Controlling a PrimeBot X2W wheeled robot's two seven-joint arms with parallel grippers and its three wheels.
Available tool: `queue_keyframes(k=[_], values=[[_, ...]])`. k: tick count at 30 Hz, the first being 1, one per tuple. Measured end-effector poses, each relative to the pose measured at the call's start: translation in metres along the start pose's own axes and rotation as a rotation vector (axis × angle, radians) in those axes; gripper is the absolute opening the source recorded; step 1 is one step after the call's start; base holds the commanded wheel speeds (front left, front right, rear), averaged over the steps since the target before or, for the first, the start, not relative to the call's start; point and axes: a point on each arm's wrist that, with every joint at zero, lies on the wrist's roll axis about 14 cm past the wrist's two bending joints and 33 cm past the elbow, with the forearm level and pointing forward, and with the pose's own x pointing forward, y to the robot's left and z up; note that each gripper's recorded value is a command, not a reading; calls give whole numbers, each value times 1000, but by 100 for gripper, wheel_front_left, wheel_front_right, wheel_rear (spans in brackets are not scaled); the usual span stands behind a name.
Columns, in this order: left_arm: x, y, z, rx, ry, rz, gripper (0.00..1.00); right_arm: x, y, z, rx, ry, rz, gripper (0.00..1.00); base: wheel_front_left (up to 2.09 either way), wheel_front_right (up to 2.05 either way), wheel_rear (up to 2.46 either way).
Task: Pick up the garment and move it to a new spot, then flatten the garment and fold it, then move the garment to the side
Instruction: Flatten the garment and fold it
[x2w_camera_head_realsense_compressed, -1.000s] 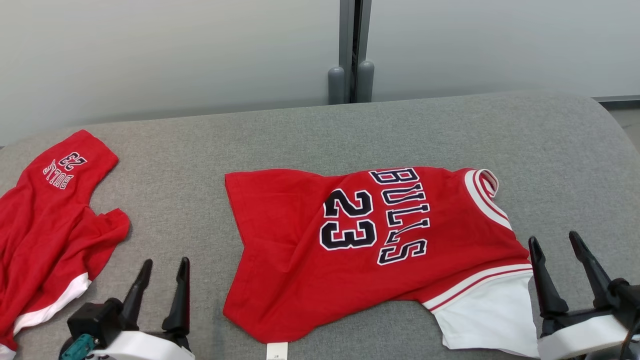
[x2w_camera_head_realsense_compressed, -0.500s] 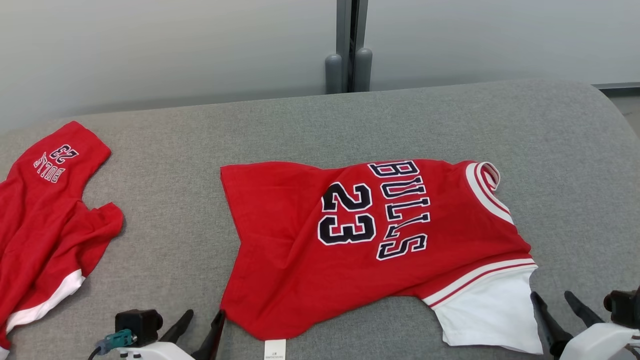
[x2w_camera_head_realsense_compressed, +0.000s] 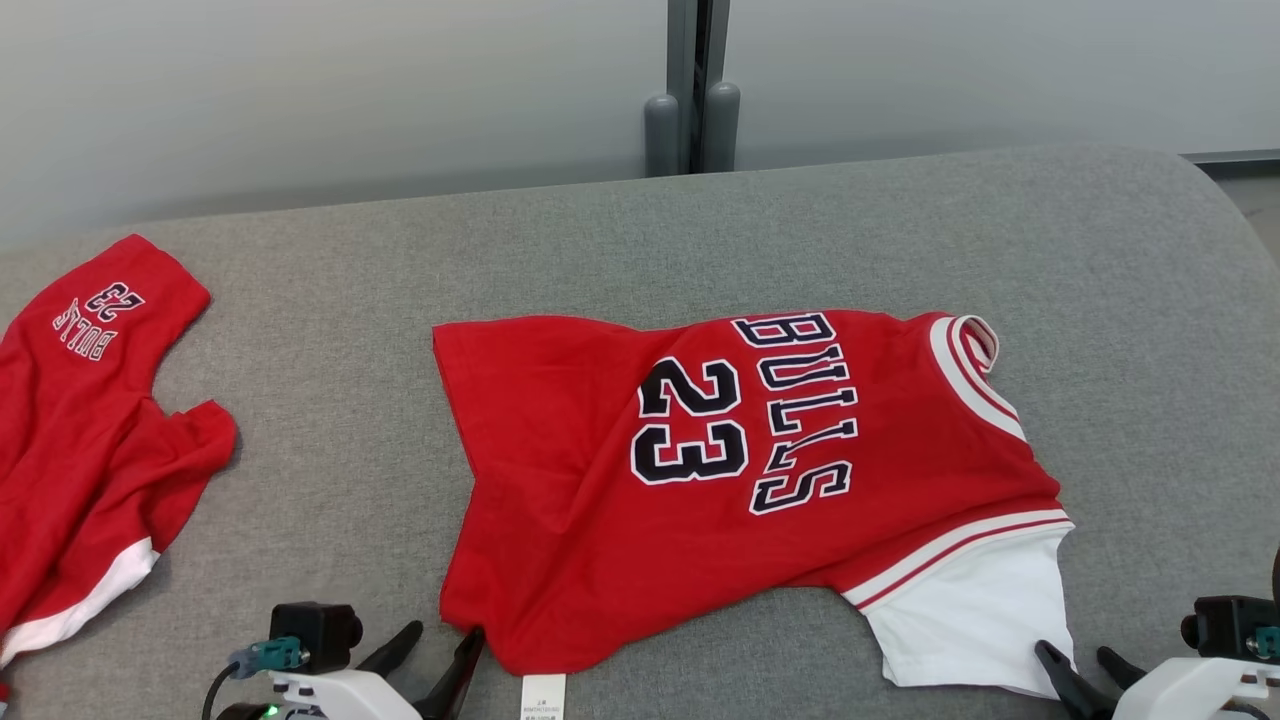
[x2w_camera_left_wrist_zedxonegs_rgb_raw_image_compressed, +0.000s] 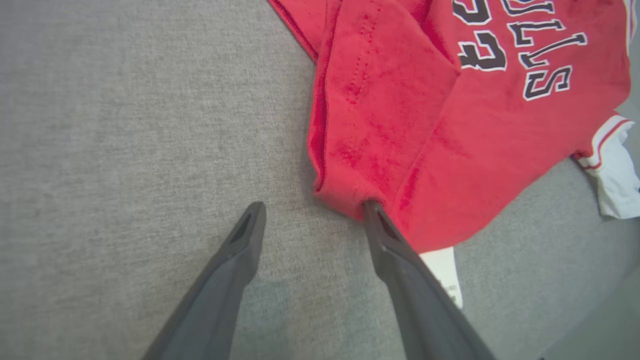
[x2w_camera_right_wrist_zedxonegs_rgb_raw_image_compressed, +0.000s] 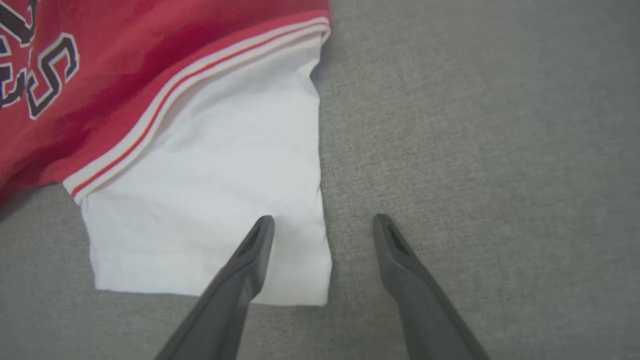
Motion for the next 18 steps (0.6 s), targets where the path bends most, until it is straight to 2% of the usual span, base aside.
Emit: queue_keyframes(k=[10,18], values=[[11,-8,4,34,18,-40,100,9,27,-5,61,33,74,100,0,0,0],[11,-30,5,-10,29,-111,100,10,43,-8,69,43,127,100,0,0,0]])
